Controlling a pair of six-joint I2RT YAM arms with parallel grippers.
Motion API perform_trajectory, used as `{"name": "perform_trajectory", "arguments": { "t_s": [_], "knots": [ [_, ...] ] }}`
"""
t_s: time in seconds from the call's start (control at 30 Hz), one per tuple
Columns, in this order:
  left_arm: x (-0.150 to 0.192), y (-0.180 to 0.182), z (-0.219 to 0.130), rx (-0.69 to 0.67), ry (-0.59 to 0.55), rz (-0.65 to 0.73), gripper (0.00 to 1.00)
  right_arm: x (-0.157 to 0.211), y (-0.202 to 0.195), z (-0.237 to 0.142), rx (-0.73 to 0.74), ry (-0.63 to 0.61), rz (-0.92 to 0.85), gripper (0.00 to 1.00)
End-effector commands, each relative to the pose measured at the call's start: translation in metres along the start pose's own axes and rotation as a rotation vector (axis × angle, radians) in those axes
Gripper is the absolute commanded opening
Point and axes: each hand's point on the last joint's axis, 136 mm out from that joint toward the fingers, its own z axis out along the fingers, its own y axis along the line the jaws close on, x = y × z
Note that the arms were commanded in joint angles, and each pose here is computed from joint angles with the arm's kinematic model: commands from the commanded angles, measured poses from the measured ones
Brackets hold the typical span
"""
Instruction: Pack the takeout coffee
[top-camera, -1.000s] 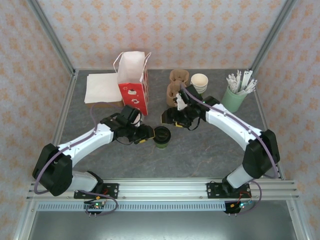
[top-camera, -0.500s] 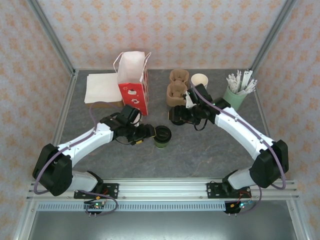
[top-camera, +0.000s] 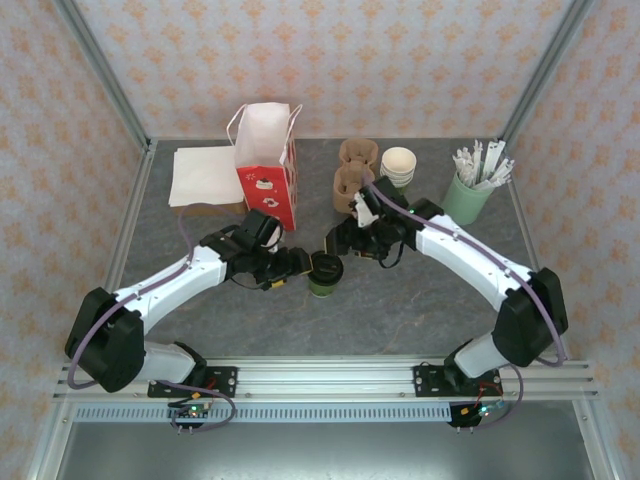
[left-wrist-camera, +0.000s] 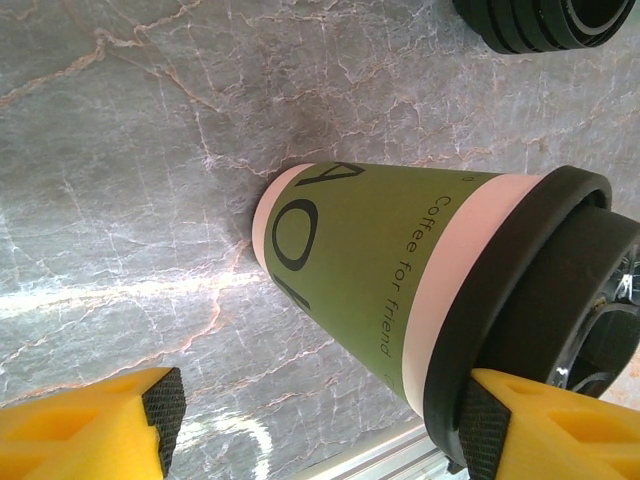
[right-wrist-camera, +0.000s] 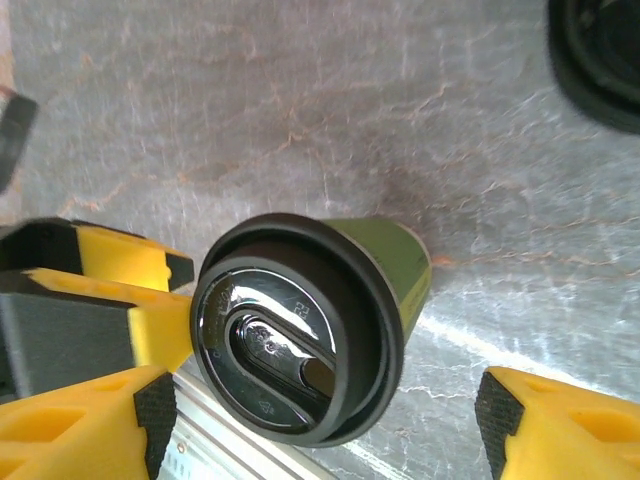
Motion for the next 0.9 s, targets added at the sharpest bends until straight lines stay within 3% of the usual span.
{"name": "perform_trajectory", "arguments": {
  "t_s": [0.0, 0.3, 0.53, 0.73, 0.87],
  "knots": [
    [-0.008, -0.001, -0.009, 0.010, -0.049, 0.000, 0.75, 0.009, 0.002, 0.016, 0.002, 0.046, -0.006, 0.80],
    [-0.007, 0.000, -0.013, 0.014, -0.057, 0.000, 0.76, 0.016, -0.003, 0.039, 0.036, 0.108, 0.003, 0.79],
    [-0.017, -0.010, -0.039, 0.051, -0.122, 0.010, 0.80, 0.008, -0.002, 0.027, 0.062, 0.059, -0.017, 0.80],
    [-0.035, -0.006, -0.079, 0.044, -0.297, 0.029, 0.86, -0.003, -0.002, -0.001, 0.143, 0.000, -0.065, 0.83],
    [-0.049, 0.008, -0.114, -0.006, -0.470, 0.033, 0.97, -0.002, 0.001, -0.015, 0.238, -0.011, -0.150, 0.90]
  ]
}}
